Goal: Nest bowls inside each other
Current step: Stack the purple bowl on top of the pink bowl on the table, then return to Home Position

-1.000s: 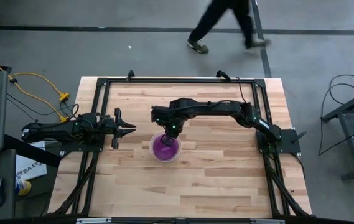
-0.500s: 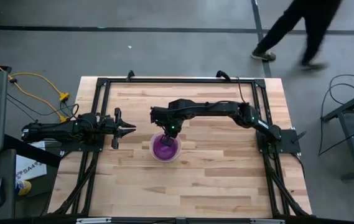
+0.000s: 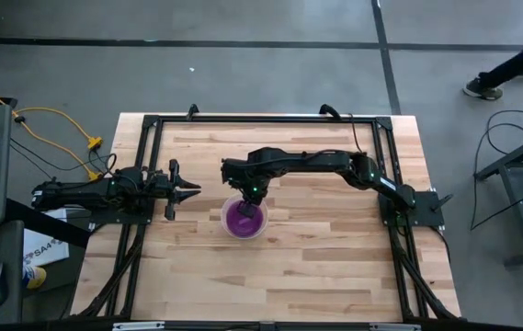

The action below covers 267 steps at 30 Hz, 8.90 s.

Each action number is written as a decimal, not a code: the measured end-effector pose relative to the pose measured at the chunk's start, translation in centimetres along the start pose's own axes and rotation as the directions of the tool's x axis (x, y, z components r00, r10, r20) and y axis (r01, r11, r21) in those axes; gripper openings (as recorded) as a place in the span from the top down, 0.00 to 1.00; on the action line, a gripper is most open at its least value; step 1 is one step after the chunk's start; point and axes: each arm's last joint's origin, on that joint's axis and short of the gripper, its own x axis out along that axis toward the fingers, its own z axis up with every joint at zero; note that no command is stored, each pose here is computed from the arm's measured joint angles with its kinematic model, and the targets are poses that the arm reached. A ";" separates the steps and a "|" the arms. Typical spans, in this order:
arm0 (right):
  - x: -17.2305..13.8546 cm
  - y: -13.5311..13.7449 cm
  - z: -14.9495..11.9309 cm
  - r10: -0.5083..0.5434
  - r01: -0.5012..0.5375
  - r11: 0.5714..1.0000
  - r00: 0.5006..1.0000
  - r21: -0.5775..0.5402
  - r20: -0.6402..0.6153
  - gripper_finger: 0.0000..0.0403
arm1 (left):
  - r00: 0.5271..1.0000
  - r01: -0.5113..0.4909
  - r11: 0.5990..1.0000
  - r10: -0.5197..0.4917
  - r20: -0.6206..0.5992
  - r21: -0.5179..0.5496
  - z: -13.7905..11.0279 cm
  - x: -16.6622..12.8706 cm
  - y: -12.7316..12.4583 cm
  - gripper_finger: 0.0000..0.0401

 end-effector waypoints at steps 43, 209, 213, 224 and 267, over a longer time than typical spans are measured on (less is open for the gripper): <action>1.6 1.5 0.3 0.042 -0.035 0.989 0.998 -0.145 0.040 0.78 | 1.000 0.000 1.000 0.000 0.000 0.000 0.0 0.0 0.0 0.85; -1.9 -11.9 -34.6 0.528 -0.042 0.840 0.296 -0.541 0.796 0.76 | 1.000 0.000 1.000 0.000 0.000 0.000 0.0 0.0 0.0 0.85; -1.6 -12.0 -34.7 0.504 -0.049 0.854 0.326 -0.518 0.800 0.76 | 1.000 0.000 1.000 0.000 0.000 0.000 0.0 0.0 0.0 0.85; -1.1 -12.7 -35.2 0.390 -0.058 0.915 0.376 -0.399 0.841 0.76 | 1.000 0.000 1.000 0.000 0.000 0.000 0.0 0.0 0.0 0.85; -1.2 -13.0 -35.7 0.391 -0.057 0.915 0.374 -0.400 0.841 0.76 | 1.000 0.000 1.000 0.000 0.000 0.000 0.0 0.0 0.0 0.85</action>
